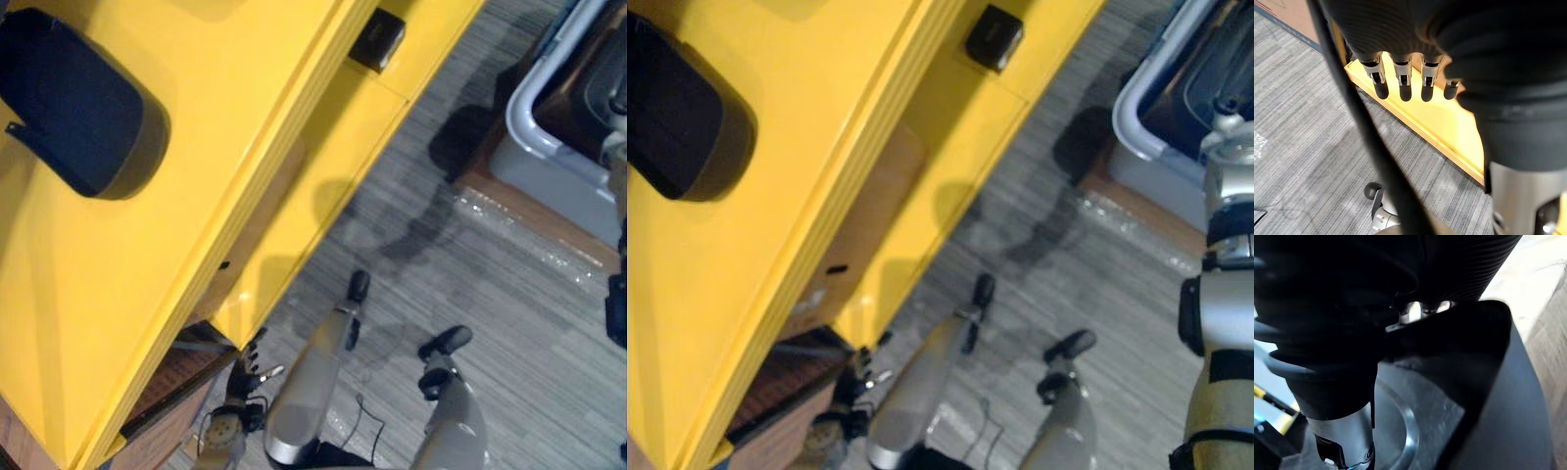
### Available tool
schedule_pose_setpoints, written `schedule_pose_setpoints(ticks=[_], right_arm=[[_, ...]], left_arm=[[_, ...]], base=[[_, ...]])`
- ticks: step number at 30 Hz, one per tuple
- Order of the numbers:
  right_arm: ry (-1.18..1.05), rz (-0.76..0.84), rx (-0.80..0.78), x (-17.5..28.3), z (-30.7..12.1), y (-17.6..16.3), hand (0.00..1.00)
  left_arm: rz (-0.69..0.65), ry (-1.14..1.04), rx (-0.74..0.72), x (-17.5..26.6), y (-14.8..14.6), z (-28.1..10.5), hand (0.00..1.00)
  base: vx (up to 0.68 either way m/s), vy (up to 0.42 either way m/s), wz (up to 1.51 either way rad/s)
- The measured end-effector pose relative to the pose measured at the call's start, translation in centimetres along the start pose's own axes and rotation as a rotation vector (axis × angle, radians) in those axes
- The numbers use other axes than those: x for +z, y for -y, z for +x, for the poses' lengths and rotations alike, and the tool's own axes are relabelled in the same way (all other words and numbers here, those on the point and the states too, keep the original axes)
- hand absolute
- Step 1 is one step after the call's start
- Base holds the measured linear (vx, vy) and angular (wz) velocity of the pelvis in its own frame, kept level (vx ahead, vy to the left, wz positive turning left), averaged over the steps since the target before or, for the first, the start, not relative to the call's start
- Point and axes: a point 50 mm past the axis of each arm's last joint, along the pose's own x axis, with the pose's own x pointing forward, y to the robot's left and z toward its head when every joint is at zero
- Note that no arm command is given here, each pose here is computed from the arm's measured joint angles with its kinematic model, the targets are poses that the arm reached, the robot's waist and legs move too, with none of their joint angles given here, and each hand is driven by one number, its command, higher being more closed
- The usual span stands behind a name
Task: Walk over and take plastic housings, then place them on the shelf
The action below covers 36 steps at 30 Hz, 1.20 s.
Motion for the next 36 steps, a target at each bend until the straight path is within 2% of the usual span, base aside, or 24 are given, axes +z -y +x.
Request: schedule_pose_setpoints(ticks=[1, 2, 10, 24, 32, 36], right_arm=[[-0.006, -0.003, -0.003, 0.0, 0.0, 0.0, 0.00], [-0.012, -0.005, -0.007, 0.0, 0.0, 0.1, 1.00], [-0.022, -0.120, -0.072, -0.3, 0.7, 1.6, 1.00], [-0.089, -0.216, -0.043, -2.3, 1.0, 2.0, 1.00], [-0.113, -0.229, -0.050, -3.1, 1.0, 2.2, 1.00], [-0.072, -0.214, -0.124, -2.7, 1.1, 2.6, 1.00]], left_arm=[[-0.001, 0.000, -0.001, 0.0, 0.1, 0.0, 0.00], [-0.002, -0.001, -0.001, 0.0, 0.1, 0.0, 0.00], [0.001, -0.008, -0.005, -0.1, 0.2, 0.0, 0.00], [-0.022, -0.018, 0.013, -0.2, -0.1, -0.2, 0.00], [-0.036, 0.000, 0.014, -0.2, -0.1, -0.6, 0.00], [-0.062, 0.072, 0.037, 0.7, 0.1, -0.8, 0.00]], base=[[0.00, 0.000, 0.00], [0.00, 0.000, 0.00], [0.00, 0.000, 0.00], [0.00, -0.001, 0.00], [0.00, 0.000, 0.00], [0.03, -0.007, -0.01]])
